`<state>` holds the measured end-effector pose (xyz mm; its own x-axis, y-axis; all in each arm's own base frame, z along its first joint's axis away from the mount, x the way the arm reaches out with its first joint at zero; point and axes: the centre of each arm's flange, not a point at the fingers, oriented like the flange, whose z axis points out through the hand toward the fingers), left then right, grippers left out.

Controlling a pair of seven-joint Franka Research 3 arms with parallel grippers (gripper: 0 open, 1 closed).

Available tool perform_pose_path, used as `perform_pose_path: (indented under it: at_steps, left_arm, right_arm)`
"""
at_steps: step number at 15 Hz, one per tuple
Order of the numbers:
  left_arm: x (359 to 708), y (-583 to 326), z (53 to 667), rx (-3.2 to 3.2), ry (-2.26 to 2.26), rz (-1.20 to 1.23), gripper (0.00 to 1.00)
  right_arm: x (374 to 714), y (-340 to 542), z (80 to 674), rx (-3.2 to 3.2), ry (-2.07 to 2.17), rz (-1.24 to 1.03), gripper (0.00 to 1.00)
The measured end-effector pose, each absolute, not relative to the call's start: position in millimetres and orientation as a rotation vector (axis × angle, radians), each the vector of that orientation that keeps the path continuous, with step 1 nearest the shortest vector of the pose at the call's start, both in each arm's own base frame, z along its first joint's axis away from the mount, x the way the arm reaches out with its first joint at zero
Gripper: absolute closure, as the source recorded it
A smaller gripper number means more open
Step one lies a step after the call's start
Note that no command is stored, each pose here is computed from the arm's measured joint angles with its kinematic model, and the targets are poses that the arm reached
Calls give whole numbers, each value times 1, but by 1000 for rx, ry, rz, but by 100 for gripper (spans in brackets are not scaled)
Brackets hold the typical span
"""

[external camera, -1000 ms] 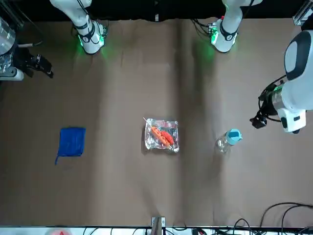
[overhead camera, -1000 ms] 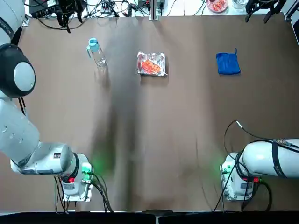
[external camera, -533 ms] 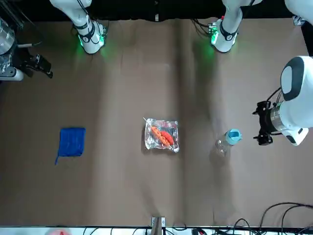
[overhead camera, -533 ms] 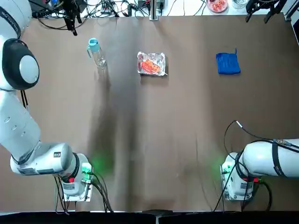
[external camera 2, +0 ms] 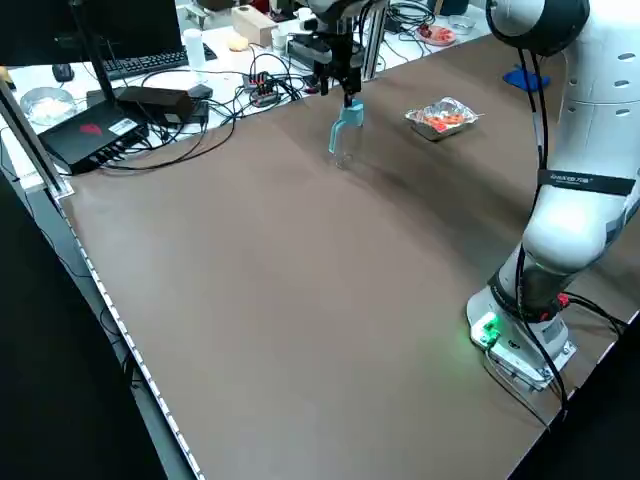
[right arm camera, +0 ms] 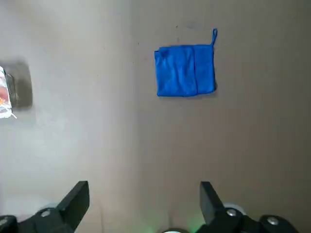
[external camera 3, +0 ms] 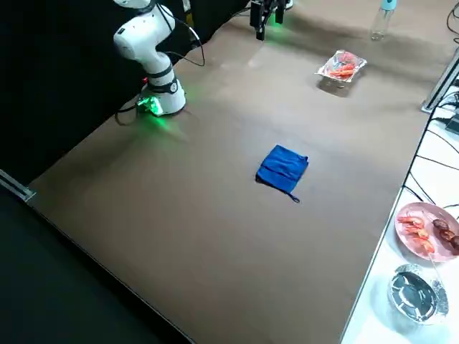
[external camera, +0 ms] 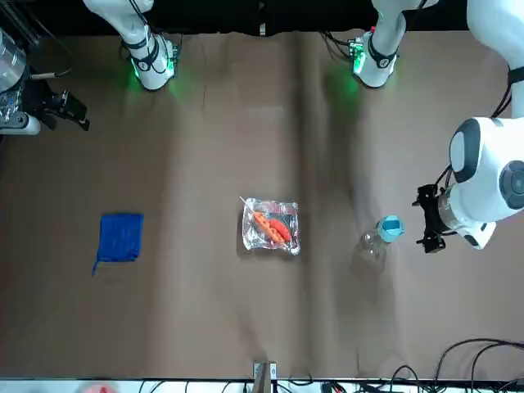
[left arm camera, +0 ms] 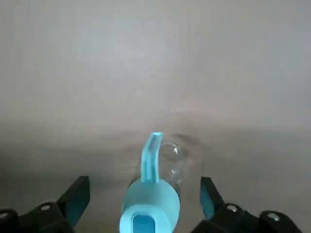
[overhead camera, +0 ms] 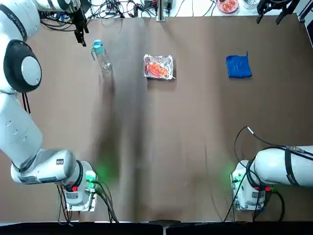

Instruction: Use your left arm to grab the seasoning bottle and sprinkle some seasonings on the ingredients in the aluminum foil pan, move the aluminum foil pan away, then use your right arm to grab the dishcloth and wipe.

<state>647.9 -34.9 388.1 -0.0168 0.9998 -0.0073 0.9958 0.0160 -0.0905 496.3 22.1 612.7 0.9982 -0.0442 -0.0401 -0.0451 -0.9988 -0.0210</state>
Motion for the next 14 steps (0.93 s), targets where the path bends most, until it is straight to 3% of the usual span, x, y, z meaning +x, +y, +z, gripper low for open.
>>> perform_pose_path:
  at_steps: [14]
  left_arm:
    - [649, -36, 281, -2174, -2208, 53, 0]
  right_arm:
    - [496, 23, 613, -3118, 33, 62, 0]
